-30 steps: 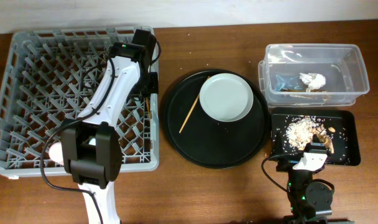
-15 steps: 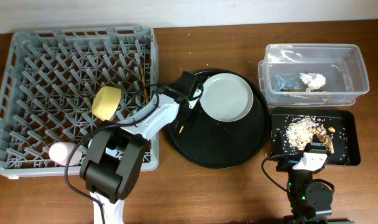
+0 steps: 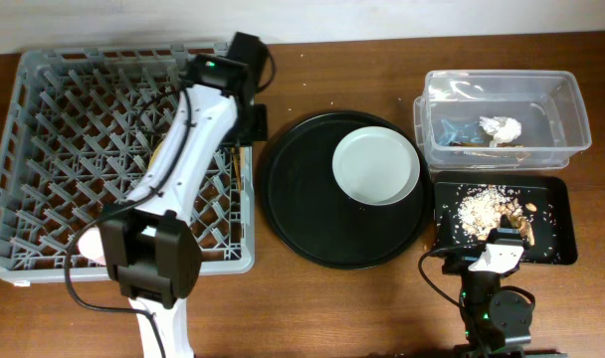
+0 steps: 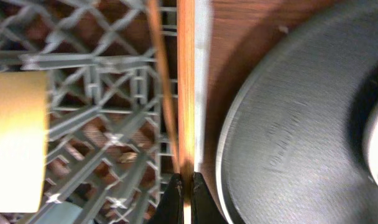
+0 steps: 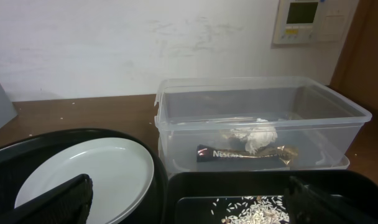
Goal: Sort waste into correct bins and load items into the dishwasher rack
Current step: 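Grasp the white plate with left gripper and stand it in the rack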
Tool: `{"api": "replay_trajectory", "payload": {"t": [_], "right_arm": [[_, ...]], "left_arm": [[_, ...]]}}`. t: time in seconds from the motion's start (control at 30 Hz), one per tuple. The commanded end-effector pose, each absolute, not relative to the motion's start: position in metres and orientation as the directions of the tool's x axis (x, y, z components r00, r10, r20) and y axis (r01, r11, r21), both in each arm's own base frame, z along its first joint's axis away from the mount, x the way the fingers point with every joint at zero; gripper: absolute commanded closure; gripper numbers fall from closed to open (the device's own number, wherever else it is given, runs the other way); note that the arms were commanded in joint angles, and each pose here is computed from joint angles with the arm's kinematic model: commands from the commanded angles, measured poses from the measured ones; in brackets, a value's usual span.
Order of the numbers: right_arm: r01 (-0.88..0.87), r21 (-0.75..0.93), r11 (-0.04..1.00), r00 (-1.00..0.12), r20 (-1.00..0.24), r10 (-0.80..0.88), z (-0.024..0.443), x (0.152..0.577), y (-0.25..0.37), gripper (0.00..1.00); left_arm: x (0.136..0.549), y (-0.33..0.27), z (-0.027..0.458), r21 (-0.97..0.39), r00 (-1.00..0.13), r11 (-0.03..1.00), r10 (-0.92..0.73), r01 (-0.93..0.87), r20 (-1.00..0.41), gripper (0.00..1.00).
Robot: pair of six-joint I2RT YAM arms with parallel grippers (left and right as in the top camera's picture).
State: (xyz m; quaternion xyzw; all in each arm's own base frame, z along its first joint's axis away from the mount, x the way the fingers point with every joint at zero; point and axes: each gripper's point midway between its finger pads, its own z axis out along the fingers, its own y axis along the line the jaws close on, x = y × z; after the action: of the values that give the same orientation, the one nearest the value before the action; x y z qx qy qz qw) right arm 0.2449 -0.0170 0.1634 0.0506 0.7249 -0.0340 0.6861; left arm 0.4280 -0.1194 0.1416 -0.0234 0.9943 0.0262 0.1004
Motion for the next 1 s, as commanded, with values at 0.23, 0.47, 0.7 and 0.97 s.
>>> {"api": "replay_trajectory", "payload": {"t": [0.23,0.47,0.7,0.97], "right_arm": [[0.127,0.024,0.992,-0.058,-0.998,0.031,0.160,0.245,-0.019,0.02],[0.127,0.023,0.992,-0.058,-0.998,0.031,0.160,0.245,-0.019,0.01],[0.127,0.024,0.992,-0.058,-0.998,0.031,0.160,0.245,-0.019,0.02],[0.127,0.024,0.992,-0.058,-0.998,0.031,0.160,0.245,-0.019,0.02]], "left_arm": [[0.426,-0.097,0.090,0.112,-0.990,0.991,-0.059,-0.074,-0.129,0.84],[0.426,-0.224,0.148,-0.090,-0.935,0.969,0.194,0.230,-0.297,0.64],[0.404,-0.319,0.017,-0.329,-0.960,0.902,0.266,0.280,-0.088,0.50],[0.443,-0.234,0.114,-0.177,-0.978,0.972,0.128,0.157,-0.164,1.00]]}}
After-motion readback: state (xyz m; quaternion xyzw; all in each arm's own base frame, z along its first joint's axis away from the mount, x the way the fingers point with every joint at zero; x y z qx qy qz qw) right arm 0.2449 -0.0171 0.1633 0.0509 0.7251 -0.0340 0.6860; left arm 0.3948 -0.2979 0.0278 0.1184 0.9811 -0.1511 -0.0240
